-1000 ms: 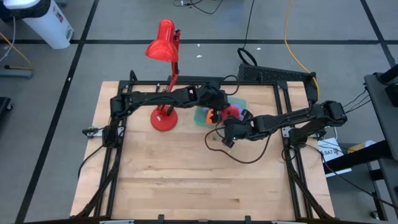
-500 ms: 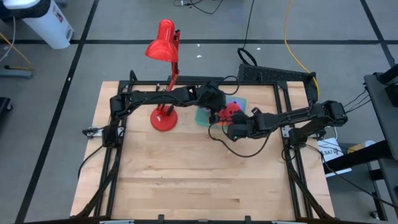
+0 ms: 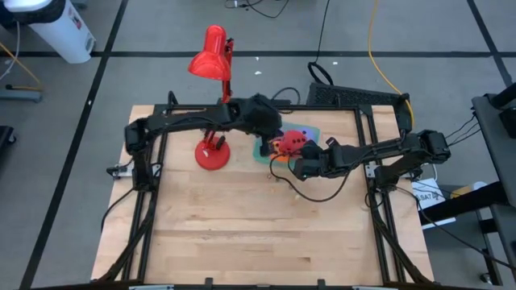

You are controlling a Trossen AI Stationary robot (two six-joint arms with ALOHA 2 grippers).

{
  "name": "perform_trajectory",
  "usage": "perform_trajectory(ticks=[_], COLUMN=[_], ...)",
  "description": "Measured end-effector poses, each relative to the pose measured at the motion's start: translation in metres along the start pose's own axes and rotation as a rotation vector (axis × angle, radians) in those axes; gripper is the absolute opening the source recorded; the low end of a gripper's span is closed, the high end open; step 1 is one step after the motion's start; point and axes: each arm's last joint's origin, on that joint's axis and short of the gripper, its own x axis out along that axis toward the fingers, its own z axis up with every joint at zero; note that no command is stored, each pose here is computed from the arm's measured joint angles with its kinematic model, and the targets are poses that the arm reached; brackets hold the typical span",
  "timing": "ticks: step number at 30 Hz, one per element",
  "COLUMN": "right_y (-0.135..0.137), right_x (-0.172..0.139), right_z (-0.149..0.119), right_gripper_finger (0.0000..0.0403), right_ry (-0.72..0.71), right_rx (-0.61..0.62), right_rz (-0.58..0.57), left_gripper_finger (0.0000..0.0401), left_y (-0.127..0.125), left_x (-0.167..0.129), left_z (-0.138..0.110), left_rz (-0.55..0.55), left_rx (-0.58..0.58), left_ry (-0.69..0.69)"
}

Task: Pick & Place Dice
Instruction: Put the small light yellow dice into the green bin

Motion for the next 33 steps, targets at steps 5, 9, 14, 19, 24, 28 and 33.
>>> perform_trajectory(ticks=[5,9,14,19,24,28,33], right_y=[0.002,-0.004,-0.016,-0.026,-0.029,-0.018,0.010], right_x=[-0.005,-0.017,-0.034,-0.044,-0.048,-0.056,-0.060], right_z=[-0.004,-0.005,-0.002,0.000,-0.001,-0.002,-0.004], right_gripper_finger=[0.0010,0.0030,0.0051,0.0061,0.0060,0.0061,0.0058], right_ry=[0.009,-0.019,-0.105,-0.146,-0.147,-0.201,-0.420], right_rx=[-0.057,-0.054,-0.017,-0.006,-0.003,-0.069,-0.163], right_rz=[0.022,0.043,0.053,0.075,0.100,0.175,0.429], left_gripper_finger=[0.0000,0.0000,0.0000,0.0000,0.0000,0.0000,0.0000], left_y=[-0.008,-0.018,-0.036,-0.055,-0.070,-0.082,-0.090], left_x=[-0.060,-0.116,-0.178,-0.201,-0.221,-0.223,-0.215], left_z=[0.013,0.014,-0.007,-0.056,-0.106,-0.148,-0.184], left_rz=[-0.073,-0.134,-0.213,-0.225,-0.179,-0.138,-0.130], left_rx=[0.041,0.067,0.063,0.013,-0.052,-0.059,-0.088], left_ry=[-0.043,-0.142,-0.281,-0.320,-0.401,-0.448,-0.545])
